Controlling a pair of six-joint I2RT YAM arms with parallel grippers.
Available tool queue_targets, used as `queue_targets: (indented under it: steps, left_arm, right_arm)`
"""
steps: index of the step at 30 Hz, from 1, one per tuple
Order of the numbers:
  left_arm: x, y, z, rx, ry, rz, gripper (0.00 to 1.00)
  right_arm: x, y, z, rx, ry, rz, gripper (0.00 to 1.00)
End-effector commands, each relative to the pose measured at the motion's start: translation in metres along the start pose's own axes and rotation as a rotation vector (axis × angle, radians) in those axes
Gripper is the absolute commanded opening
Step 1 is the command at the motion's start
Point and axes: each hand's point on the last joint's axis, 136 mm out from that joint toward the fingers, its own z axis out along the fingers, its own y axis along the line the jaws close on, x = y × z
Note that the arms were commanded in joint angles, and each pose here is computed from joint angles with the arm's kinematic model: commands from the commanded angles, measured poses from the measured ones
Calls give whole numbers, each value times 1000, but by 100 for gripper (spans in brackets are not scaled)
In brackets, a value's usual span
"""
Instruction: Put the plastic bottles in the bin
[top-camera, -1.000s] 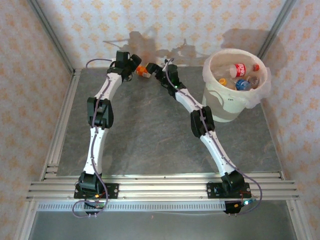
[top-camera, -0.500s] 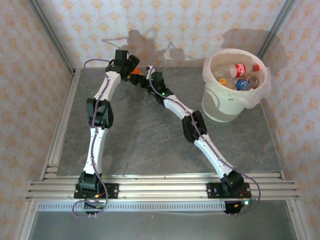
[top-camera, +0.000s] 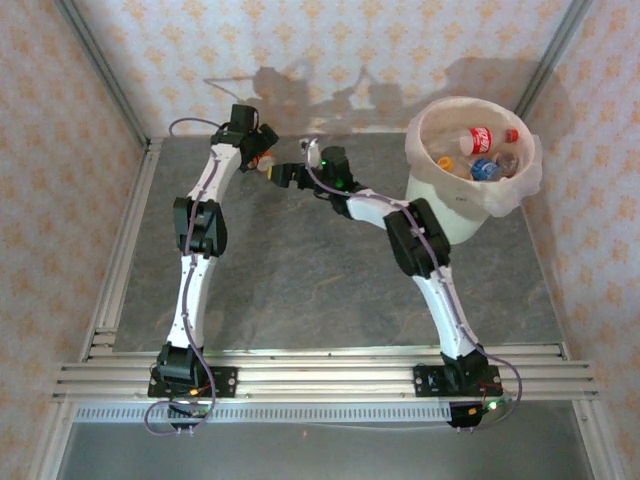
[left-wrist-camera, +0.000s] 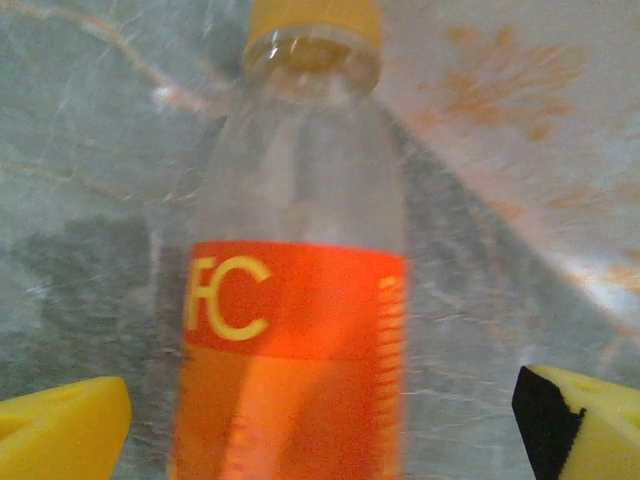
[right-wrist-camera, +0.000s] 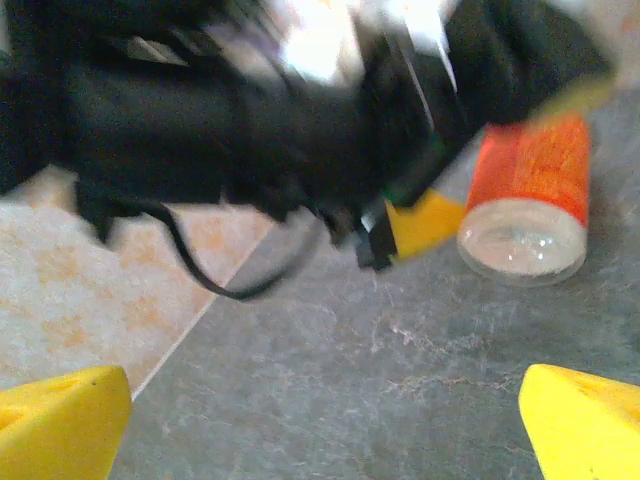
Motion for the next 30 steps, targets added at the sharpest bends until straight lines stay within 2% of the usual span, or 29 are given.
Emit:
queue_targets:
  steps: [1, 5, 10, 13, 16, 22, 27, 30]
  left_arm:
    - [20, 31, 6, -138, 45, 75, 100]
    - [36, 39, 16, -143, 97, 138, 95]
    - [39, 41, 27, -135, 97, 177, 78]
    - [42, 39, 21, -131, 119, 183, 68]
    - [45, 20, 2, -77, 125, 224, 63]
    - [63, -31, -77, 39, 107, 382, 55]
    - [102, -73, -174, 288, 55, 426, 51]
    - [132, -94, -241, 458, 21, 492, 50]
  right_arm:
    - [-61, 50, -46, -23, -142, -188, 100]
    - [-63, 67, -90, 51, -161, -185, 100]
    - [-50, 87, -145, 146, -146, -175, 100]
    - [-41, 91, -180, 243, -143, -179, 99]
    - [-36, 89, -213, 359, -139, -136, 99]
    - [-42, 108, -264, 467, -153, -33, 99]
    - [-61, 113, -307, 609, -189, 37, 99]
    - [-70, 125, -314, 570, -176, 92, 100]
